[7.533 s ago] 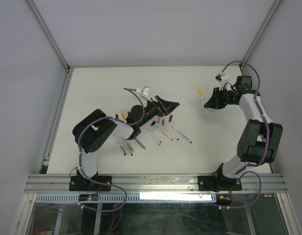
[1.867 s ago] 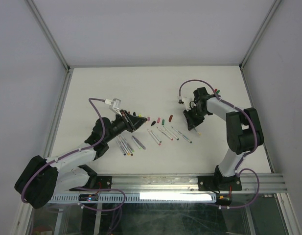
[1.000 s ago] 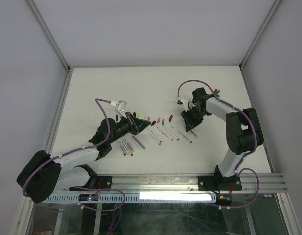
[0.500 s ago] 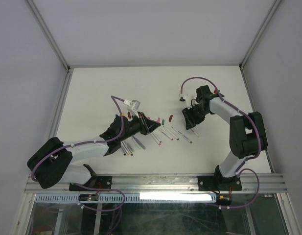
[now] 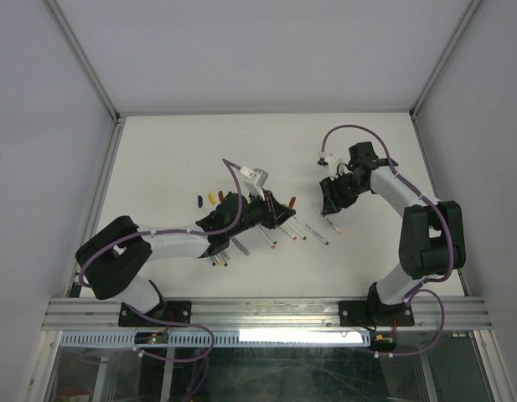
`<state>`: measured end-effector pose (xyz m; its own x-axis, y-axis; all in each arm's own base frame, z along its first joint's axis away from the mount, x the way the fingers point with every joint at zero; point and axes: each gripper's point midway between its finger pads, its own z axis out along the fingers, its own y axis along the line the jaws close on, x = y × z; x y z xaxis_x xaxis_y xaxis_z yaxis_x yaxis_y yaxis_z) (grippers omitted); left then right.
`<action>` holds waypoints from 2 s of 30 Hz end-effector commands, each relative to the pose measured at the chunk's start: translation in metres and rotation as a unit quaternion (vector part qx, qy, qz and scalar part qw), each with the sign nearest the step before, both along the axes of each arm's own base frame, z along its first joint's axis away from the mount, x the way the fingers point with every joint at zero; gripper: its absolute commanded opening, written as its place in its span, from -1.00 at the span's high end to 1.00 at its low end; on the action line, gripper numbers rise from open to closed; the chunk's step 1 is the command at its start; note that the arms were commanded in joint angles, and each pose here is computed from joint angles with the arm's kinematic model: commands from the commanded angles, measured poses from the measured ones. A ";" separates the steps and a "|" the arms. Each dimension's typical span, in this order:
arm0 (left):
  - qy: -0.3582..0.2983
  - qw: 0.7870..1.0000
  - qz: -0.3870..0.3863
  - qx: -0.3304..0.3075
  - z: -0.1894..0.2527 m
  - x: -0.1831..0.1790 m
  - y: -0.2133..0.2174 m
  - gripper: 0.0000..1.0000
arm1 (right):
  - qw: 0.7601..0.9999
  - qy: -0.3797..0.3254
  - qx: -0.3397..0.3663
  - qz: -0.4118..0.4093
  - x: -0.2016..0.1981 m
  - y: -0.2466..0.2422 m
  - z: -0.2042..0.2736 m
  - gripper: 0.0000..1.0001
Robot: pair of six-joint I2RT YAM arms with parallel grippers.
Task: Open the pen caps
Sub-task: Place the pen at the center of the board, then place the pen cap at the center of the board.
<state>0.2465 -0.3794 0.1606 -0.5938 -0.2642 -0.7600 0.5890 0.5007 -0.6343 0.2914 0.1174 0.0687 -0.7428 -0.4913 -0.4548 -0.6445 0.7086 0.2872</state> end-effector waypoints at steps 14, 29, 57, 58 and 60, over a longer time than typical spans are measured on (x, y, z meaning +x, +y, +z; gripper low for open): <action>-0.063 0.998 0.009 0.009 0.023 0.021 -0.035 1.00 | 0.998 -0.052 0.024 -0.021 0.018 -0.010 0.029 0.06; -0.075 0.997 0.016 0.032 0.015 0.031 -0.046 1.00 | 0.997 -0.059 0.018 -0.036 0.023 -0.018 0.029 0.05; -0.011 0.938 0.163 0.307 -0.097 0.140 -0.075 1.00 | 0.974 -0.128 0.015 -0.187 0.055 -0.076 0.052 0.02; -0.010 0.936 0.163 0.311 -0.099 0.140 -0.075 1.00 | 0.974 -0.126 0.015 -0.187 0.055 -0.076 0.051 0.02; -0.007 0.935 0.160 0.318 -0.102 0.139 -0.076 0.96 | 0.974 -0.128 0.015 -0.187 0.055 -0.077 0.052 0.01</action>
